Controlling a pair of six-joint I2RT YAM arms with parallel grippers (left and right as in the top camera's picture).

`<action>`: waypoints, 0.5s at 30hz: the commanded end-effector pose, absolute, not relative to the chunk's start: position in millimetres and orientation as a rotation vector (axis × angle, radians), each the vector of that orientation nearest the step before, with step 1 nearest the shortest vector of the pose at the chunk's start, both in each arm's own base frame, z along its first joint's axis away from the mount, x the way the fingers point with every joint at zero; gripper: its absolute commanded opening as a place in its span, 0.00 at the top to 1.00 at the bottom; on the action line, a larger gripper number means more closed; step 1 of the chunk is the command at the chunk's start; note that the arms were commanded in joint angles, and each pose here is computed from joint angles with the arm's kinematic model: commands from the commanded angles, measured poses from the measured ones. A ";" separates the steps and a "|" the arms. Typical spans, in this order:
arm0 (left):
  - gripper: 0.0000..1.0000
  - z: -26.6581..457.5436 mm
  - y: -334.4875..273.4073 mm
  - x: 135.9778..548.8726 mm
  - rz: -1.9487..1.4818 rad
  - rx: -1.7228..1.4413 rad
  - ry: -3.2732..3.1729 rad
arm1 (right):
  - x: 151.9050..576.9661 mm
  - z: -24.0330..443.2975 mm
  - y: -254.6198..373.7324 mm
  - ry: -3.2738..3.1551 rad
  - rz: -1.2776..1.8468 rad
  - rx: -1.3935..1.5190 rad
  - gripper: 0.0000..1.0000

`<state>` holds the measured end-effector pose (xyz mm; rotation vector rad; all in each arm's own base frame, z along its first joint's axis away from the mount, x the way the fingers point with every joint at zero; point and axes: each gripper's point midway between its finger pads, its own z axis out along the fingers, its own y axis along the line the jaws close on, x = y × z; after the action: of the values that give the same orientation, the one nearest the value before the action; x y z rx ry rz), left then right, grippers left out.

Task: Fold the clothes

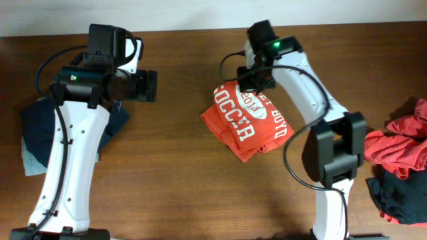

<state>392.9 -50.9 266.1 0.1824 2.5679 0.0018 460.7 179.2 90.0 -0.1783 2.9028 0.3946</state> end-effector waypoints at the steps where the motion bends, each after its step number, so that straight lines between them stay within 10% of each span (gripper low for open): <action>1: 0.14 281.7 -46.9 390.7 0.015 0.187 2.523 | 435.8 30.2 223.7 3.033 0.553 -0.209 0.96; 8: 0.14 281.7 -49.4 390.4 -0.002 0.193 2.523 | 418.6 -6.8 256.3 3.084 0.596 -0.308 0.96; 15: 0.13 272.2 -80.7 403.7 -0.201 0.306 2.506 | 420.5 94.9 251.6 2.889 0.787 -0.513 0.90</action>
<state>398.0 -63.6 270.3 0.2113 2.5364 -0.0875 408.7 253.3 24.7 -0.4475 3.0590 0.7041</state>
